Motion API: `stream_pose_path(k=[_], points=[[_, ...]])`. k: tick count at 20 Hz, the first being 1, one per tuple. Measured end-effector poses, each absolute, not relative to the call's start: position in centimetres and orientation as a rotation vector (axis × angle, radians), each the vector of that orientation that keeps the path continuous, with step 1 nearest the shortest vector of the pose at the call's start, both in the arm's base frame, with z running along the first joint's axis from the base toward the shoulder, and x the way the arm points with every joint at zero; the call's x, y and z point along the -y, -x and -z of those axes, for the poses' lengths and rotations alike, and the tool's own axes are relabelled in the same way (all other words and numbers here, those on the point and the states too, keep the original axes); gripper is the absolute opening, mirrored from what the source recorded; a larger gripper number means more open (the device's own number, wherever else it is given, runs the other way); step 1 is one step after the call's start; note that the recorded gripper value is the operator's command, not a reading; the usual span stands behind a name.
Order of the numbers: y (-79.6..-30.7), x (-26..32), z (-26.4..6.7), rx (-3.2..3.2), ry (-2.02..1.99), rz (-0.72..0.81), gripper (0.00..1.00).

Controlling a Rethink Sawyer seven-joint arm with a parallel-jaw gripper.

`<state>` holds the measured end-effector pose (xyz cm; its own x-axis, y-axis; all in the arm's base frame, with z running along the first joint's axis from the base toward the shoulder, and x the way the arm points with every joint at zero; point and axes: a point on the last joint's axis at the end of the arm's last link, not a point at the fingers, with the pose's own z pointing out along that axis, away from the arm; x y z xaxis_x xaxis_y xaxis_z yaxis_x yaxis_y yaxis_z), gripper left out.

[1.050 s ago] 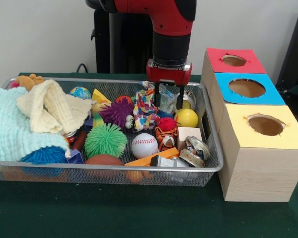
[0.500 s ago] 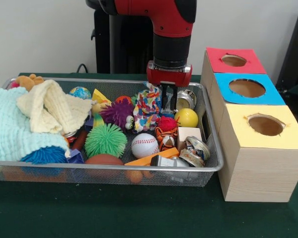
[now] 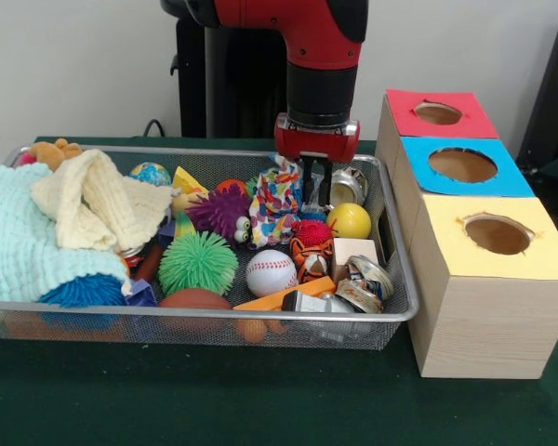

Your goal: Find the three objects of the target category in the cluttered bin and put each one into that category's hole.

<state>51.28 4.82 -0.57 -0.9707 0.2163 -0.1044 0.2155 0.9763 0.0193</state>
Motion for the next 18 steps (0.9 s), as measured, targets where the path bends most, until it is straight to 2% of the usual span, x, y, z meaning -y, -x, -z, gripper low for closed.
stream_pose_path(k=[3,8,15,18], points=[[-51.3,-4.8,0.3,-3.026,-0.331,-0.009,0.0],[-50.9,-4.8,-2.0,-3.089,-0.347,0.005,0.0],[-49.3,-5.3,-8.1,-3.272,-0.429,0.018,0.0],[-49.1,-5.4,-9.2,-3.302,-0.444,0.013,0.0]])
